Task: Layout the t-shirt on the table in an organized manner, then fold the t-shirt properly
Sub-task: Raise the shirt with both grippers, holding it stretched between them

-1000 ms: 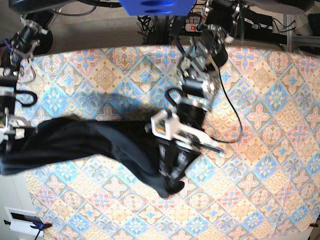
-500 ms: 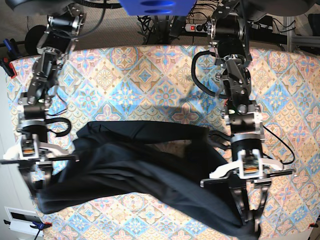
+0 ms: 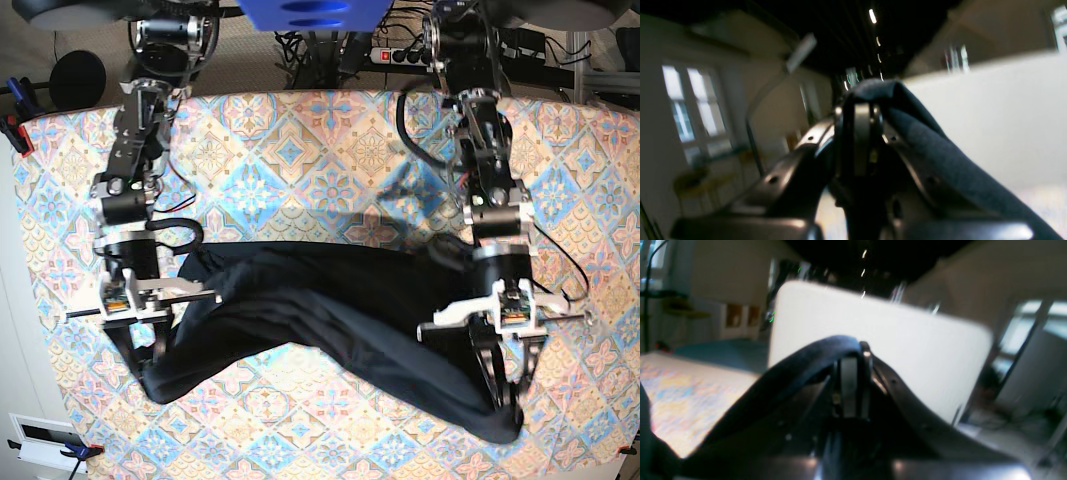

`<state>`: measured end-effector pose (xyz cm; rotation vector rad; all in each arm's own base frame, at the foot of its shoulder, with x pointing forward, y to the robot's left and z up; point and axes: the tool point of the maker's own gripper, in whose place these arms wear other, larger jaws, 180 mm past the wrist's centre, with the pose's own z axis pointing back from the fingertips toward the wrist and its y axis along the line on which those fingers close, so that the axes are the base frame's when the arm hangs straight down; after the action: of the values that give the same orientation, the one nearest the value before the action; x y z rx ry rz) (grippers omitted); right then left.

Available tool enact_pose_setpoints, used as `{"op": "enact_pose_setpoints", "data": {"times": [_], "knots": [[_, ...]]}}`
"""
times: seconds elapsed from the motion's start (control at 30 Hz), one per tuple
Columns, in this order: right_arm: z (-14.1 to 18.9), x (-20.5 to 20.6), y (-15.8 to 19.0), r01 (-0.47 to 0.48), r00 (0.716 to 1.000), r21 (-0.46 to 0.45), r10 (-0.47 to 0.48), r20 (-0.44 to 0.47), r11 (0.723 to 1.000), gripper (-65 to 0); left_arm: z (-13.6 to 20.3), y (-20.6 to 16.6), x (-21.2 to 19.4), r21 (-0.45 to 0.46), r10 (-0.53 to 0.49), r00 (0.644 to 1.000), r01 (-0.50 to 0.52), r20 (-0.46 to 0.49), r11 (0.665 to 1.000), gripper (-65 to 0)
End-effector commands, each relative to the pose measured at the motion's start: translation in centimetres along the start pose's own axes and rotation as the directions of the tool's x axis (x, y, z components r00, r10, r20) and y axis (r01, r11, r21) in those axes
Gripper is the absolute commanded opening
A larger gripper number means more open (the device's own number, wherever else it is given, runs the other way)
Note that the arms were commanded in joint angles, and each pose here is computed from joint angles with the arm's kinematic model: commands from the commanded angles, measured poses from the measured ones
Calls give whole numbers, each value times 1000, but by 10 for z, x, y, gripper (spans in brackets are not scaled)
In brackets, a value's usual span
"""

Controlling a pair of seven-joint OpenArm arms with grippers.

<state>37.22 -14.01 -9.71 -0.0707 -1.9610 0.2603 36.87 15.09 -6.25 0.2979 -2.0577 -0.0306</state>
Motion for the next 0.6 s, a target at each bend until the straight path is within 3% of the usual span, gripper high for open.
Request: {"op": "enact_pose_setpoints", "data": {"times": [0.0, 0.13, 0.23, 0.33, 0.57], "knots": [[-3, 12, -3, -3, 1000, -10, 3, 31, 1000, -650, 1, 3, 8, 12, 16, 999, -16, 29, 1000, -650], [-2, -19, -6, -10, 989, -14, 8, -151, 1000, -650, 25, -1, -21, -8, 73, 994, -74, -80, 997, -650], [-13, -24, -13, -21, 975, -25, 15, -222, 999, -650, 37, -3, -33, -15, 94, 988, -96, -126, 995, -650], [-35, 1, -22, -32, 987, -45, 24, -162, 999, -650, 34, -3, -31, -9, 103, 988, -105, -116, 994, -650], [-78, 88, -43, -48, 996, -94, 55, 71, 994, -650, -12, 15, 19, 41, 108, 992, -110, 59, 993, -650]]}}
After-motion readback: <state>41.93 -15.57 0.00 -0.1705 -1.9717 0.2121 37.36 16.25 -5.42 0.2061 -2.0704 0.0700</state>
